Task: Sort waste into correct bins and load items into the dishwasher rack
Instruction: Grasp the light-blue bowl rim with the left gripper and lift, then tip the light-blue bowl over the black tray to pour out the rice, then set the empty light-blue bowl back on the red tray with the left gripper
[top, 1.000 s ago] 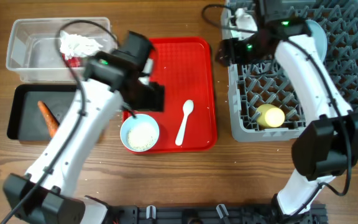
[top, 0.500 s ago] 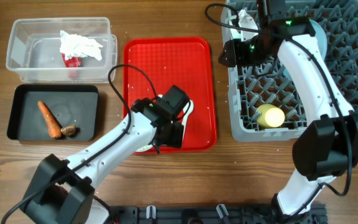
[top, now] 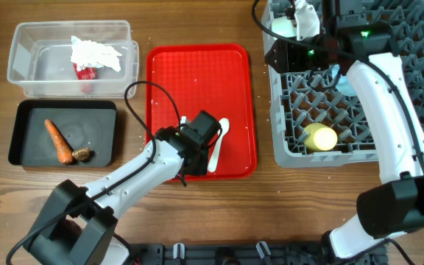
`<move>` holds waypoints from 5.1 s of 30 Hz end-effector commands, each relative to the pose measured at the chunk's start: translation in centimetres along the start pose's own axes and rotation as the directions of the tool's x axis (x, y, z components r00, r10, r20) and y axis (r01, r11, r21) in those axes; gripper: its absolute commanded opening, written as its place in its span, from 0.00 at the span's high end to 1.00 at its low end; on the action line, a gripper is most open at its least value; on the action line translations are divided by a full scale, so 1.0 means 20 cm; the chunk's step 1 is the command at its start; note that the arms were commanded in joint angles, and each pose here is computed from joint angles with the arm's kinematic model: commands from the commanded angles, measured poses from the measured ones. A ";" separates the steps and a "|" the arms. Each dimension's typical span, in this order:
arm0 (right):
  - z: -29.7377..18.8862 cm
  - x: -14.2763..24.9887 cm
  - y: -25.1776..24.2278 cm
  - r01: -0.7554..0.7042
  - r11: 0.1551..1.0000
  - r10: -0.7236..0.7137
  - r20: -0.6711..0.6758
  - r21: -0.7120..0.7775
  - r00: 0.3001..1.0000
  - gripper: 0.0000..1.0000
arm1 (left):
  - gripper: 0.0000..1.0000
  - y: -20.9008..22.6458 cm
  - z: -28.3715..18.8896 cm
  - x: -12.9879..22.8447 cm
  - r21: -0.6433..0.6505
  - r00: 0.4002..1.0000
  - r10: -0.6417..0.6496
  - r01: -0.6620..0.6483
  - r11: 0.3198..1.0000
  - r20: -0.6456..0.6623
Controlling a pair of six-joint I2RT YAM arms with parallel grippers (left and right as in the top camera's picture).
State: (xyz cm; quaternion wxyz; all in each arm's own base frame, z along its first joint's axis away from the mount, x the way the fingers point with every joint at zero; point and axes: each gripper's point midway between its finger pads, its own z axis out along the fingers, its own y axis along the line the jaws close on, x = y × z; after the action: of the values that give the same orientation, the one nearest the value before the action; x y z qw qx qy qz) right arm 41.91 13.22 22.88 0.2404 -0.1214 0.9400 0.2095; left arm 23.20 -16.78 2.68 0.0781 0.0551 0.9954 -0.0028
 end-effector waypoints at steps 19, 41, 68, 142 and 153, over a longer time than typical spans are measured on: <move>-0.05 -0.02 0.00 0.018 0.999 -0.019 0.026 0.038 0.999 0.44 | 0.96 0.10 -0.58 -0.44 0.294 0.985 -0.142 0.108 0.950 0.098; -0.05 0.01 0.00 0.003 0.999 -0.003 -0.001 0.038 1.000 0.44 | 0.96 1.08 -0.72 -0.58 0.769 0.826 -0.546 0.257 0.585 0.140; -0.05 0.09 0.00 -0.024 0.999 0.026 -0.063 0.035 0.998 0.42 | 0.96 1.44 -0.57 -0.58 0.965 0.660 -0.749 0.227 0.134 -0.051; -0.05 0.09 0.00 -0.028 0.999 0.030 -0.060 0.038 0.998 0.37 | 0.96 0.03 -0.12 -0.63 -0.145 0.983 -0.056 0.081 0.986 0.173; -0.05 0.12 -0.01 -0.019 0.999 0.023 -0.081 0.051 0.996 0.34 | 0.73 -0.01 -0.06 -0.66 -0.111 0.982 -0.062 0.083 0.990 0.179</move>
State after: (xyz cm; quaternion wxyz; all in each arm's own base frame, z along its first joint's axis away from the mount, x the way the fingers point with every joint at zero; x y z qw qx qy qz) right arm 39.74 12.26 21.46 0.1871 -0.1040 0.9581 0.1903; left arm 35.82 -18.74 6.30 0.1673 0.0187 0.9848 0.0420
